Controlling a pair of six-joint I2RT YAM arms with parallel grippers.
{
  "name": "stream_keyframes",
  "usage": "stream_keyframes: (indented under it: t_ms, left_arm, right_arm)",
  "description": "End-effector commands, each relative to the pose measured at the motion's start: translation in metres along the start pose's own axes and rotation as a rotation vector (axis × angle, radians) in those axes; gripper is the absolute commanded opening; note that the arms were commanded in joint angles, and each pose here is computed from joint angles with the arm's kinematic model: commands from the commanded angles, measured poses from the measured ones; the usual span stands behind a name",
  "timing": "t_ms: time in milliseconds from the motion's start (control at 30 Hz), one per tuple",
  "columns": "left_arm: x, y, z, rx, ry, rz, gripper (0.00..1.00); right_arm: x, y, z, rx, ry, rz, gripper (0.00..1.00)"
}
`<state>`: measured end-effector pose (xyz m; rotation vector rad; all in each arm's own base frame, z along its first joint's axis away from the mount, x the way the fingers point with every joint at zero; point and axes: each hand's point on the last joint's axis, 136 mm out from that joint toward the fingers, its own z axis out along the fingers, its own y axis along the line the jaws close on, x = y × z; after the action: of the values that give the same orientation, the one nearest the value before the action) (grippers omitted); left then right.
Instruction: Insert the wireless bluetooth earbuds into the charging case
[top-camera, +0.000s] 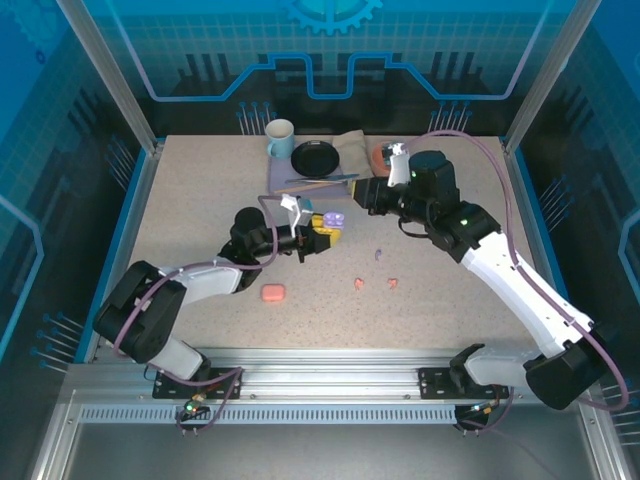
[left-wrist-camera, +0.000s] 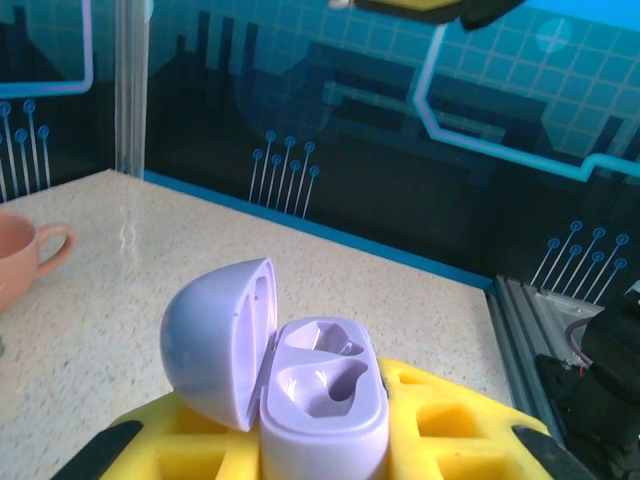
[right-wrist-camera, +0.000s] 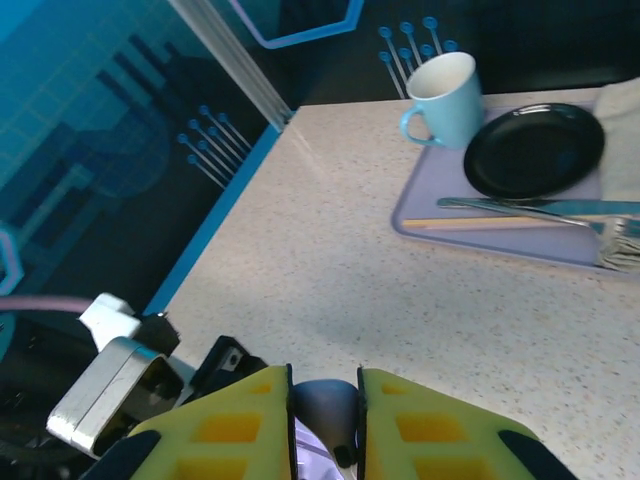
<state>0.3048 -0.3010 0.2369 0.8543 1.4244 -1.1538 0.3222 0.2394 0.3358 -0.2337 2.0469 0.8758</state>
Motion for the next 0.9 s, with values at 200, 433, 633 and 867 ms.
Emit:
stream_keyframes:
  t_ms: [200, 433, 633, 867]
  left_arm:
    - [-0.026, -0.007, 0.029, 0.064, -0.077, 0.143, 0.0]
    - [-0.033, -0.003, 0.034, 0.062, -0.081, 0.162, 0.0]
    - [-0.04, -0.004, 0.035, 0.065, -0.082, 0.167, 0.0]
    - [-0.041, -0.006, 0.035, 0.073, -0.08, 0.162, 0.0]
  right_arm:
    - [0.0, 0.041, -0.015, -0.204, -0.059, -0.114, 0.19]
    - [0.019, 0.036, -0.015, -0.214, -0.032, -0.115, 0.19]
    - [0.03, 0.027, -0.009, -0.196, -0.015, -0.103, 0.19]
    - [0.032, 0.021, -0.004, -0.178, -0.014, -0.098, 0.18]
